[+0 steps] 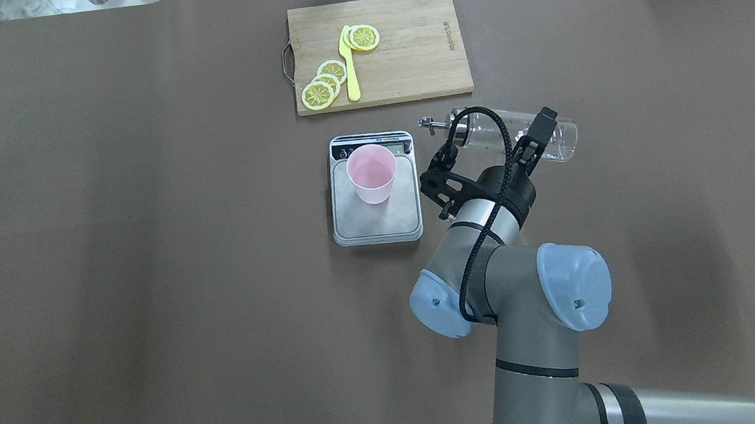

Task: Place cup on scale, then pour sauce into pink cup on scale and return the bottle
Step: 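Tilt the sauce bottle spout down toward the pink cup, then hold the tilted bottle over the pink cup to pour sauce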

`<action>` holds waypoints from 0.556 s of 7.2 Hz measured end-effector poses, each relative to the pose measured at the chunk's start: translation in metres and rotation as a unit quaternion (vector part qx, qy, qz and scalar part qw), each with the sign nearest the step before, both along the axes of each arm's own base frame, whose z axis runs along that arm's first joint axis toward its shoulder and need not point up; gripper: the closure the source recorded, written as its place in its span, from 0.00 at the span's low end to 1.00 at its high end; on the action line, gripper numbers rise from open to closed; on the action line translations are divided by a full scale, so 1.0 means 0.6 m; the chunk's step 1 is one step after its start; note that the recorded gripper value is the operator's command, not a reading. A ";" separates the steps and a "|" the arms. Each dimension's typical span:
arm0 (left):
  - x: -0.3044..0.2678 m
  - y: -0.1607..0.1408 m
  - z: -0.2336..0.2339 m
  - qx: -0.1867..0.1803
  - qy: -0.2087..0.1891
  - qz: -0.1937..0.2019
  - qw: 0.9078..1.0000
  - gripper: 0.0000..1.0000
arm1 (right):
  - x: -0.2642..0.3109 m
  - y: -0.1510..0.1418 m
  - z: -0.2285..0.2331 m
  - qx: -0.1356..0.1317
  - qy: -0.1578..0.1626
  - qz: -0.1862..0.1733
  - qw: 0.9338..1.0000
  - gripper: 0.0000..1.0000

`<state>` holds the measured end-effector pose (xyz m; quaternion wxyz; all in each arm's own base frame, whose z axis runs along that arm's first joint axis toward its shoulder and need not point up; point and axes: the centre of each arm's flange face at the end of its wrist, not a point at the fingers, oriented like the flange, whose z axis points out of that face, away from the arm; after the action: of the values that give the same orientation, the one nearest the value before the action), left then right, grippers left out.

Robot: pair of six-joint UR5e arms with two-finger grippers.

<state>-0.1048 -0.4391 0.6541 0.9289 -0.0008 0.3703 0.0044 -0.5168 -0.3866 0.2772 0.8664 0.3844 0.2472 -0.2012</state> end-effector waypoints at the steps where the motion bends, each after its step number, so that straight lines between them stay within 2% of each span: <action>1: 0.000 0.004 0.004 -0.003 0.000 0.000 1.000 0.02 | -0.012 -0.004 -0.006 -0.004 0.011 0.001 1.000 1.00; 4: 0.001 0.014 0.012 -0.008 0.001 0.000 1.000 0.02 | -0.029 -0.009 -0.017 -0.013 0.034 0.001 0.999 1.00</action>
<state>-0.1040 -0.4309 0.6612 0.9286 -0.0079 0.3709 0.0015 -0.5341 -0.3922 0.2673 0.8625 0.3659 0.2746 -0.2164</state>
